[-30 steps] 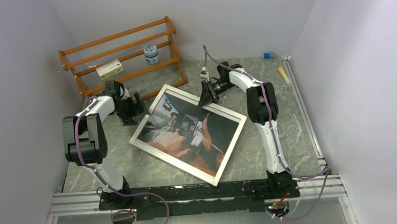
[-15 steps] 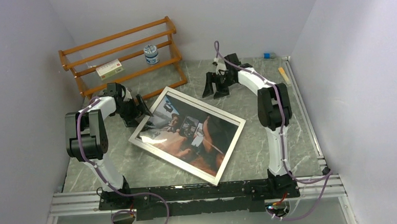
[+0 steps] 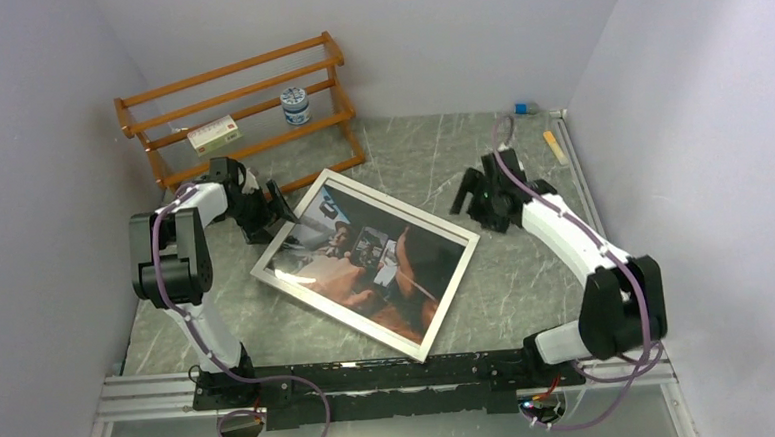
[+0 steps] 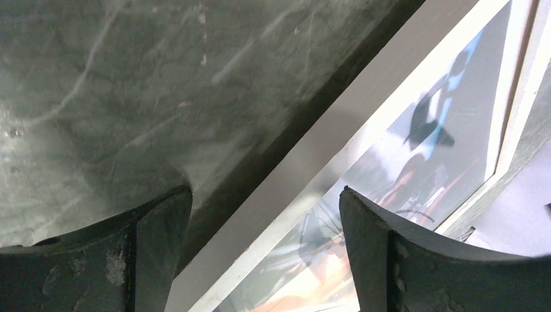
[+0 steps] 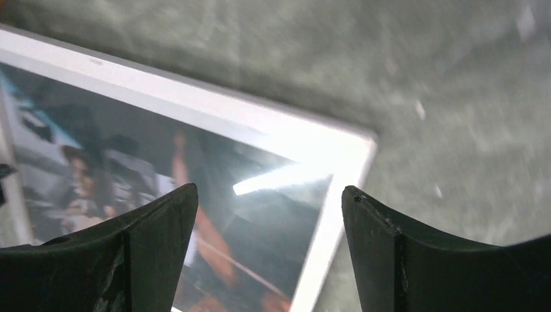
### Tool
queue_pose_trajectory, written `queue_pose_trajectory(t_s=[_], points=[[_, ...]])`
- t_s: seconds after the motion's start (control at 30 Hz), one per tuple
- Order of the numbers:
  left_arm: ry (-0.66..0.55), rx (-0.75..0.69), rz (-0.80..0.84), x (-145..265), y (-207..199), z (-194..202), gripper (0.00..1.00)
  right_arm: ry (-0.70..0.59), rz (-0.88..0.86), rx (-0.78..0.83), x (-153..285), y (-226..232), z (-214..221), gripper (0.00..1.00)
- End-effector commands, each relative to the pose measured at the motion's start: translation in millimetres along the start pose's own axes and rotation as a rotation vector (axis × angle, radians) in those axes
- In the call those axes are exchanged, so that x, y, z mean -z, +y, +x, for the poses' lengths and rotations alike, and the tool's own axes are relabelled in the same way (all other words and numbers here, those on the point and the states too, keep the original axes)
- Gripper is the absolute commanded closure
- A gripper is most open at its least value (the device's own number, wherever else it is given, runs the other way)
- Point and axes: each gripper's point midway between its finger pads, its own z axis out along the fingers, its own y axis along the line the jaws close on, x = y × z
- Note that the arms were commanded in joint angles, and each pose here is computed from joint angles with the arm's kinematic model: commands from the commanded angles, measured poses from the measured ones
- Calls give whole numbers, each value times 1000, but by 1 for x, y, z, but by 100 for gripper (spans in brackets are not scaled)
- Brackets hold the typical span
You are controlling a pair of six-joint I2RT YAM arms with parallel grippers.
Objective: Put the photo into the frame
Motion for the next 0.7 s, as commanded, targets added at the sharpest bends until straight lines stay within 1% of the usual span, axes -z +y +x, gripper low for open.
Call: queue_pose_trajectory(t_s=[0.0, 0.17, 0.27, 0.47, 0.57, 0.67], points=[[-21, -50, 14, -2, -7, -19, 12, -11, 169, -195, 11, -51, 40, 15], [-2, -39, 33, -5, -10, -20, 15, 106, 119, -242, -1, -55, 83, 14], [30, -38, 117, -4, -23, -12, 17, 158, 76, -268, -13, -52, 99, 13], [96, -24, 255, 0, -48, 12, 17, 193, -9, -276, -29, -39, 106, 13], [134, -16, 271, -1, -55, 26, 18, 227, -27, -265, -39, -35, 108, 13], [147, -23, 261, -1, -57, 35, 18, 240, -52, -260, -45, -29, 107, 13]])
